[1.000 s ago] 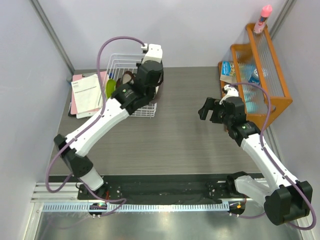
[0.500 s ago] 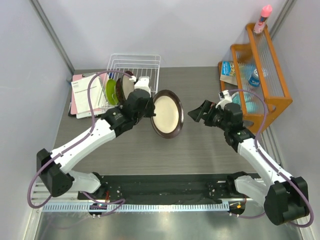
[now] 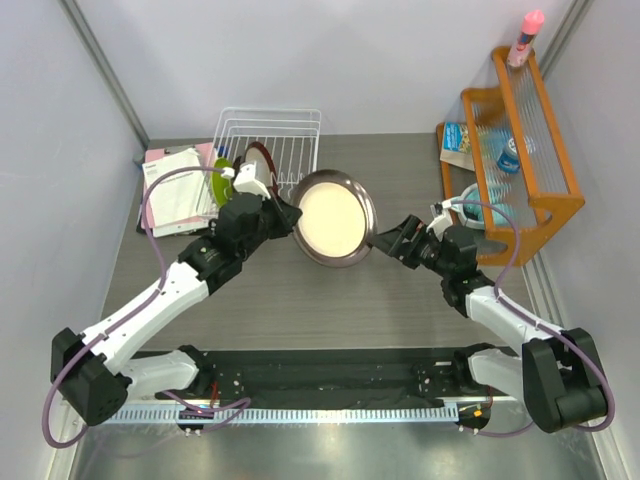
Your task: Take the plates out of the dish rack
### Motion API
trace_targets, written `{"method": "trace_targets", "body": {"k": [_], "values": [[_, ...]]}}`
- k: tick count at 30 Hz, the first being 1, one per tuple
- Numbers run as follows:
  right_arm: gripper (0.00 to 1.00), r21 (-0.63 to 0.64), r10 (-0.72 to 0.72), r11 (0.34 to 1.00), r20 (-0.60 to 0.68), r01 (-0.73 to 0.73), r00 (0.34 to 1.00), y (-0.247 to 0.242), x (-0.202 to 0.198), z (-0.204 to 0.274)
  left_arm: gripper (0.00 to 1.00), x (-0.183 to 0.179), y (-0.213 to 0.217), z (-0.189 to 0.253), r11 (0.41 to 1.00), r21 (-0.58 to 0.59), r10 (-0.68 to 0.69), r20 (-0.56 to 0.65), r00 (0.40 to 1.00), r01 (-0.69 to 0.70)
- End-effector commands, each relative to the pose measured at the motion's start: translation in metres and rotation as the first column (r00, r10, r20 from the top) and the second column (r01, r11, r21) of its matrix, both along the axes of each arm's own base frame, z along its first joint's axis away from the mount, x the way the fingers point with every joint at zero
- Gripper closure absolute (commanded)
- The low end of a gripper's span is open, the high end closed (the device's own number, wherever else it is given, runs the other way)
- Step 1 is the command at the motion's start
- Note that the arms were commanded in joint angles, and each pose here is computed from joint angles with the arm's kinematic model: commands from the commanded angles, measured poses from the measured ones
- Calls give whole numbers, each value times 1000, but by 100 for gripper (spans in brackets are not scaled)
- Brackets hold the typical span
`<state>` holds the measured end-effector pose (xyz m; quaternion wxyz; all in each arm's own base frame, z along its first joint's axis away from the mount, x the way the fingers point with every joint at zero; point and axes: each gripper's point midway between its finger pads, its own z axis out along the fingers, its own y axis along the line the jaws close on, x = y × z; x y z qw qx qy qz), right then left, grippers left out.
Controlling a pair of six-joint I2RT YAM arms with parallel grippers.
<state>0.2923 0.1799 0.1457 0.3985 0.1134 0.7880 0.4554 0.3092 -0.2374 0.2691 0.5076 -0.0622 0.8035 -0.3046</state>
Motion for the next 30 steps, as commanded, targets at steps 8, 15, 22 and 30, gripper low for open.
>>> {"method": "trace_targets", "body": {"k": [8,15,22,30], "values": [[22,140,72,986,149,-93,986,18,8,37,100,-1,-35,48,933,-339,-82,127,989,121],[70,244,137,954,153,-172,979,29,1,38,100,2,-38,40,921,-371,-82,119,989,121],[99,281,188,930,187,-236,964,35,-9,46,100,1,-41,38,920,-368,-99,121,988,138],[99,208,69,973,157,-101,985,9,-6,48,34,1,-40,26,954,-260,-122,118,985,149]]}}
